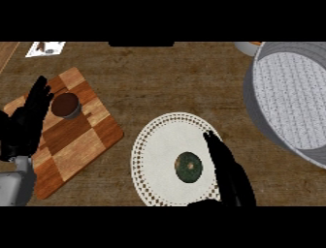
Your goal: Pick the squash from the placemat and place it in the basket
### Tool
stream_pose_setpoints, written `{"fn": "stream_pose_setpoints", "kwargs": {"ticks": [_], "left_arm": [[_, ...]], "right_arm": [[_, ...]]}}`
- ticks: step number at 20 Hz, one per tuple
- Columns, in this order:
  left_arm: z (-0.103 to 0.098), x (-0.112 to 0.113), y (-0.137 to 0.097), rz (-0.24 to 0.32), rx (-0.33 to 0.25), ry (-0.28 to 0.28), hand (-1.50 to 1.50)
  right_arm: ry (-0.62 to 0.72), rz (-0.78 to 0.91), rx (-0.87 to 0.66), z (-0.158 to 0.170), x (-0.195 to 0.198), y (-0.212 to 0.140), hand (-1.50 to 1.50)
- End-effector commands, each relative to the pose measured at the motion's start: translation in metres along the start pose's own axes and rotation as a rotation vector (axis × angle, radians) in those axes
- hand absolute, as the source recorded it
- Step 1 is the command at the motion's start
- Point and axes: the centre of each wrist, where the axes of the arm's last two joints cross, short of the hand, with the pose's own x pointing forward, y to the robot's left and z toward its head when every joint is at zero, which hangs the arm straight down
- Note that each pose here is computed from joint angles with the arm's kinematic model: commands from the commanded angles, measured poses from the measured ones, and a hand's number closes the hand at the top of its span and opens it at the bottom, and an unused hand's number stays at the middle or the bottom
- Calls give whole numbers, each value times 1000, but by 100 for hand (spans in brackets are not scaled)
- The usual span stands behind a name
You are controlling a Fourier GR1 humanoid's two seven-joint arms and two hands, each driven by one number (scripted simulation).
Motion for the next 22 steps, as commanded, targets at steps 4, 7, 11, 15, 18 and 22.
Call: {"fn": "stream_pose_setpoints", "kwargs": {"ticks": [4, 7, 11, 15, 18, 22], "left_arm": [[-10, -9, 15, 7, 2, -7, 0], [-9, 13, 11, -3, -18, -3, 0], [-5, 4, -4, -13, -20, -1, 0], [-3, -3, -1, 15, 9, 0, 0], [10, -5, 15, -8, -18, -10, 0], [0, -2, -11, -3, -18, 13, 0]], "right_arm": [[39, 14, 4, -11, -15, 19, -150], [48, 78, -7, -30, -7, 20, -150], [59, 52, 0, -40, -25, 19, -150], [69, 81, 22, -23, -6, 31, -150], [59, 87, 32, -35, -8, 37, -150], [68, 88, 31, -36, -24, 42, -150]]}}
